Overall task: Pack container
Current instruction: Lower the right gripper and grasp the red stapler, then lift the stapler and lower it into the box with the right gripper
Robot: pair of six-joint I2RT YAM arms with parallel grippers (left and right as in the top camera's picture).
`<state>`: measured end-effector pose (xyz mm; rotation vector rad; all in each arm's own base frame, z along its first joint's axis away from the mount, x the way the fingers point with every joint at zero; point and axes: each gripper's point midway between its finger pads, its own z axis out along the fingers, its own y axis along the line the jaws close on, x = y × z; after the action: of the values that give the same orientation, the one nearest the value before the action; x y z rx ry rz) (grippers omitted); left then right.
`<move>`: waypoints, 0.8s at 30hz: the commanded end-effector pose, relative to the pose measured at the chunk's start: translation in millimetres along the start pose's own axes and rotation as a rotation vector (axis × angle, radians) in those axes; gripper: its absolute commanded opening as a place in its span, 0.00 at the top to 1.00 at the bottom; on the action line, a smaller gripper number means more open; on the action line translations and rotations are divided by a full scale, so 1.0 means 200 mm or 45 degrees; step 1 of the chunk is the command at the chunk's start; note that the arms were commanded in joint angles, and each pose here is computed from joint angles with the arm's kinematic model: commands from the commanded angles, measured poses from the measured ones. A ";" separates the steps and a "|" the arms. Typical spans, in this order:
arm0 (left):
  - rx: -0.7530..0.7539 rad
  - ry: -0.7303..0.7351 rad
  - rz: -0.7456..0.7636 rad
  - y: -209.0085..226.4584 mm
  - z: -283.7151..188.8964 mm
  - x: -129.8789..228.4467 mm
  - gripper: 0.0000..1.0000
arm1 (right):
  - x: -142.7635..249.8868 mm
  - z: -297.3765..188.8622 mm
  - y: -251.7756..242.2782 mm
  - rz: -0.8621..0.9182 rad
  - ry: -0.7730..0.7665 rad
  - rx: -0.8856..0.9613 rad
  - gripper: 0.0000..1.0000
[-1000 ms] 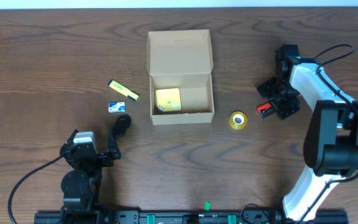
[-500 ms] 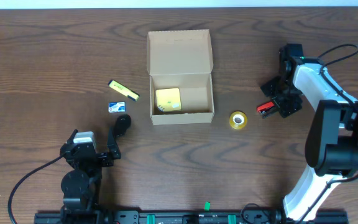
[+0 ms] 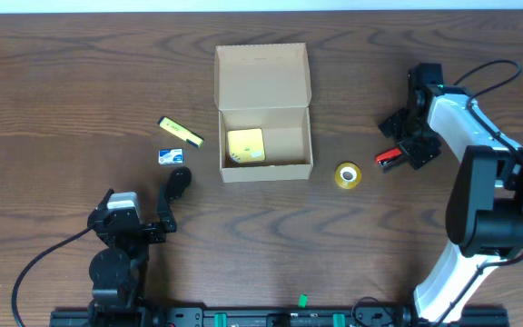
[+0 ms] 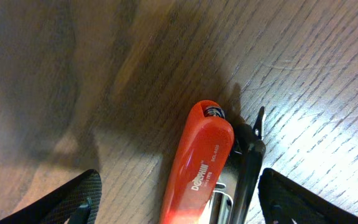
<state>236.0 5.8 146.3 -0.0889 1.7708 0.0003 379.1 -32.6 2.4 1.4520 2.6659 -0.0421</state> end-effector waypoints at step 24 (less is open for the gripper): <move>-0.011 0.039 -0.006 0.01 0.02 0.07 0.05 | 0.12 0.10 0.02 -0.023 0.135 -0.098 0.81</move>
<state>236.0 5.8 146.3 -0.0889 1.7708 0.0003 381.9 -22.6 -3.4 1.4139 2.6698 0.0691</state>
